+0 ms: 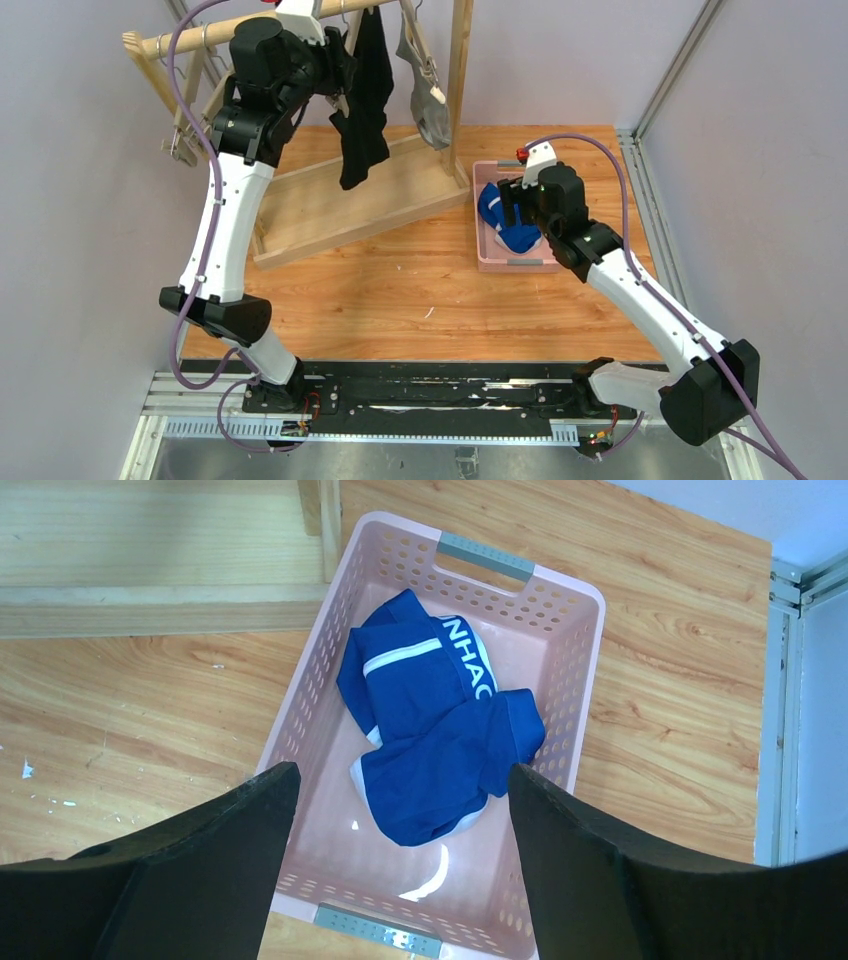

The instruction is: Remove the underwear clipped to the hanger

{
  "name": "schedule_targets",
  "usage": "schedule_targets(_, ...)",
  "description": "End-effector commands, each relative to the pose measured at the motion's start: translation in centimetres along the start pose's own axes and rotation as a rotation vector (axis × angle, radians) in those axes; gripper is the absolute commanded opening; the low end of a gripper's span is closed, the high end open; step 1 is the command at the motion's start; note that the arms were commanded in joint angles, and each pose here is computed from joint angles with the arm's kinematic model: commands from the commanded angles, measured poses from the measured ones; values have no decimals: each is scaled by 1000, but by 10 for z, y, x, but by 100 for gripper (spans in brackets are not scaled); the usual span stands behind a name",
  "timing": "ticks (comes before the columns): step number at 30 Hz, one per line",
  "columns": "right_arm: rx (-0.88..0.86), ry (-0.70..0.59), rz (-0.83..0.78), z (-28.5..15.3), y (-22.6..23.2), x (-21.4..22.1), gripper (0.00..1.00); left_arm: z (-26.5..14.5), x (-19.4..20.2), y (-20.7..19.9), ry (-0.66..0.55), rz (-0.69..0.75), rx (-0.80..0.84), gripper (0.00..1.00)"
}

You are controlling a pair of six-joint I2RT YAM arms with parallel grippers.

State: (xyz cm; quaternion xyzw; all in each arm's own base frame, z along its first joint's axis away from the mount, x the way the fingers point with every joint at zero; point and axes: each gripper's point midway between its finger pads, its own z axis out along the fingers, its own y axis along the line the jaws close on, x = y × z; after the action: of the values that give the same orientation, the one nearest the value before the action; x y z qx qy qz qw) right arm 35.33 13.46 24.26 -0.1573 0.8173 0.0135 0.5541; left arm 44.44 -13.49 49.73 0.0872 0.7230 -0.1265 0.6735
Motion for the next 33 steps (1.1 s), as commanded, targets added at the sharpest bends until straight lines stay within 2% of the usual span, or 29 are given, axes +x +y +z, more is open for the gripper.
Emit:
schedule_targets(1,12,-15,-19,-3,0,1,78,-7,-14,-2,-51,19,-3,48)
schedule_targets(5,14,-15,-25,-3,0,0,78,-3,-9,0,-45,22,-10,40)
schedule_targets(8,17,-15,-27,-1,0,1,78,-1,-7,0,-41,25,-11,31)
schedule_targets(14,11,-14,-27,2,2,3,78,1,-8,0,-49,27,-10,1)
schedule_targets(23,12,7,-35,6,3,11,79,-2,-27,-1,-122,27,-4,0)
schedule_targets(33,14,5,-36,6,3,11,79,-30,-53,4,-222,44,-43,0)
